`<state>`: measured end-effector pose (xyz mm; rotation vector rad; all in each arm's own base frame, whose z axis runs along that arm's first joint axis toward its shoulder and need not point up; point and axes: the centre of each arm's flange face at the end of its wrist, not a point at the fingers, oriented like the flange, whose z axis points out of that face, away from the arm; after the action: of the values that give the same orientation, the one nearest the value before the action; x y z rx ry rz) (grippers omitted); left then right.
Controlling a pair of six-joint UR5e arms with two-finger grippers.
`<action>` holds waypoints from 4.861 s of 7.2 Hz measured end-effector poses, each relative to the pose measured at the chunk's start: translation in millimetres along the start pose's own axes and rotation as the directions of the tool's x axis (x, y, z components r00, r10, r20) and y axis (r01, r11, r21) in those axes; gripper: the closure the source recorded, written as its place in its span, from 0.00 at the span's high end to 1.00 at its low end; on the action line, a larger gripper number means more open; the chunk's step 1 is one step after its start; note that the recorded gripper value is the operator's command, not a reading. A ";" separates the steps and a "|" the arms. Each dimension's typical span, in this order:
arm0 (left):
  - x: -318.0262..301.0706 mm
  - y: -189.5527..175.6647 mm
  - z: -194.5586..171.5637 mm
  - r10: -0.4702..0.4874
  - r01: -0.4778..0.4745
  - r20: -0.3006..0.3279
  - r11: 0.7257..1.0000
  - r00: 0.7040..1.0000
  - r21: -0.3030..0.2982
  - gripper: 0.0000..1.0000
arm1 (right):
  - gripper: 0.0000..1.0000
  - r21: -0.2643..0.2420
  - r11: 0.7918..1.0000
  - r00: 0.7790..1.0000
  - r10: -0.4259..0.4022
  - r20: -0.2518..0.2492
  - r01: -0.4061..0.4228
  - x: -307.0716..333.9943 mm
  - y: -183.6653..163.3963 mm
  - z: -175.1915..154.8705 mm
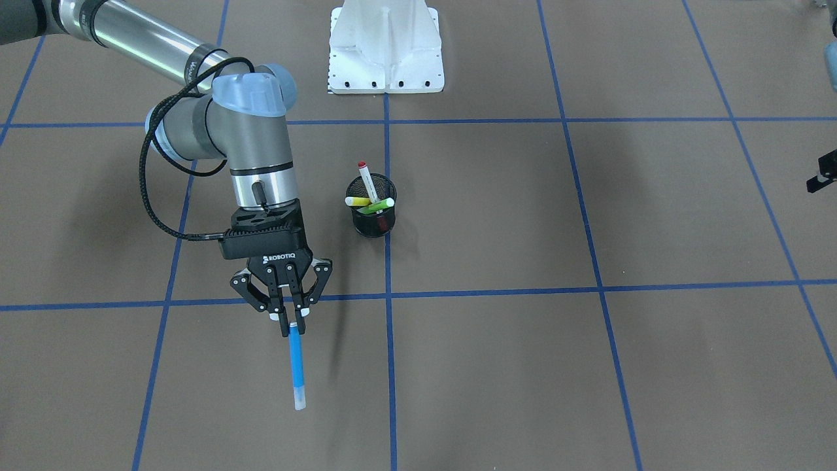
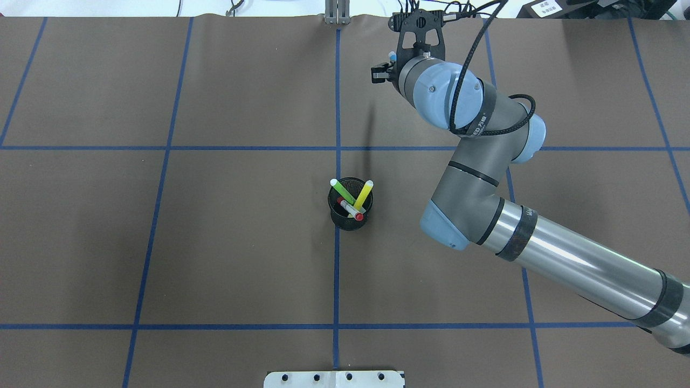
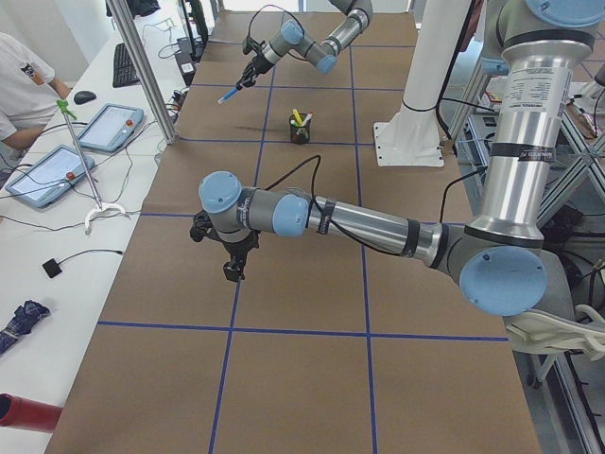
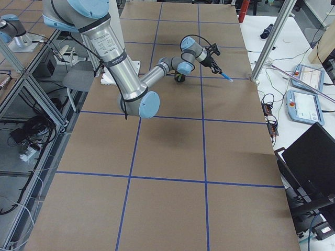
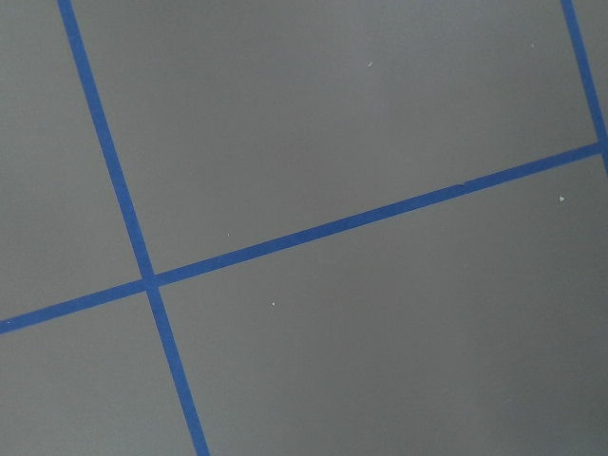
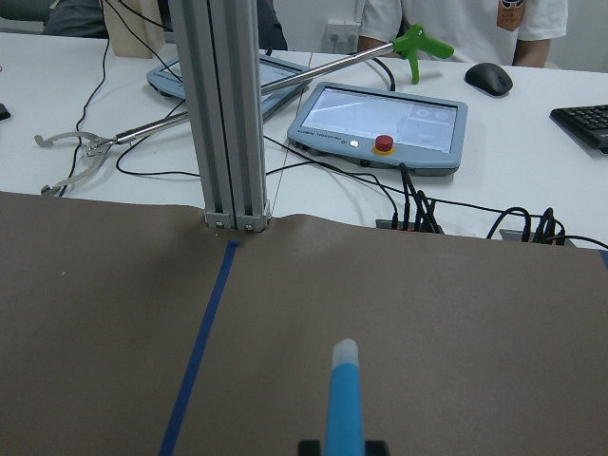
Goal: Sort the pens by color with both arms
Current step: 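Carry the blue marker farther from the robot and set it down, then withdraw the right gripper while the left gripper moves over the cup, then lower the left gripper into the cup and grasp the red-capped white marker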
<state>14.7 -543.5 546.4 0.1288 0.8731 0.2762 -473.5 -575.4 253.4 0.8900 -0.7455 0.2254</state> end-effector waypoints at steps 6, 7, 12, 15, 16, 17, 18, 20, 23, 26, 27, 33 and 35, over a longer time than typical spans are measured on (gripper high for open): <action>1.4 -1.0 -1.2 0.003 -0.003 0.000 1.000 1.000 0.003 1.00 | 0.00 0.072 0.992 0.993 -0.097 -0.074 0.102 -1.7 94.5 21.9; 1.9 -1.1 -1.7 0.004 -0.004 0.000 1.000 1.000 0.003 1.00 | 0.45 0.071 0.992 0.992 -0.098 -0.073 0.104 -1.4 98.3 22.2; 15.9 -10.4 -8.1 -0.046 0.046 -0.001 0.999 0.999 0.018 1.00 | 1.00 0.083 0.994 0.997 -0.070 -0.028 0.072 -7.4 86.9 6.2; 136.9 -51.8 -16.5 -0.235 0.236 -0.023 0.970 0.972 0.051 1.00 | 1.00 -0.018 1.000 0.998 -0.006 0.058 0.007 53.1 67.7 -28.9; 193.6 -64.2 -17.5 -0.301 0.303 -0.033 0.951 0.953 0.065 1.00 | 1.00 -0.082 0.996 0.997 0.043 0.062 -0.038 84.3 58.3 -38.6; 250.1 -71.8 -15.6 -0.358 0.361 -0.047 0.930 0.932 0.076 1.00 | 1.00 -0.156 0.985 0.995 0.084 0.052 -0.075 115.8 42.1 -49.2; 306.7 -77.5 -11.0 -0.413 0.417 -0.065 0.905 0.908 0.079 1.00 | 1.00 -0.241 0.964 0.992 0.124 0.036 -0.112 150.7 20.4 -59.8; 419.8 -84.4 10.8 -0.507 0.508 -0.034 0.857 0.861 0.086 1.00 | 1.00 -0.404 0.893 0.975 0.221 0.005 -0.200 234.1 -17.0 -78.0; 562.5 -71.0 40.2 -0.562 0.550 0.047 0.821 0.826 0.153 0.99 | 1.00 -0.526 0.818 0.964 0.264 -0.013 -0.231 340.2 -20.8 -103.8; 672.1 -84.5 78.7 -0.589 0.562 0.072 0.795 0.805 0.228 0.99 | 1.00 -0.557 0.803 0.968 0.252 -0.007 -0.213 391.5 -13.6 -118.7; 703.9 -98.3 87.7 -0.595 0.563 0.086 0.790 0.799 0.241 0.99 | 1.00 -0.557 0.802 0.967 0.254 -0.010 -0.216 398.7 -13.3 -120.6; 763.0 -71.1 151.4 -0.540 0.482 0.117 0.814 0.834 0.325 0.82 | 1.00 -0.553 0.799 0.964 0.263 -0.032 -0.236 413.8 -13.5 -123.9; 769.1 -64.5 156.3 -0.525 0.451 0.120 0.810 0.842 0.375 0.82 | 1.00 -0.549 0.802 0.965 0.261 -0.035 -0.237 414.8 -13.7 -124.0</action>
<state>616.2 -381.5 64.5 0.2370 0.6962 -0.3767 -102.7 -537.5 474.2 0.2423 -0.9071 0.2086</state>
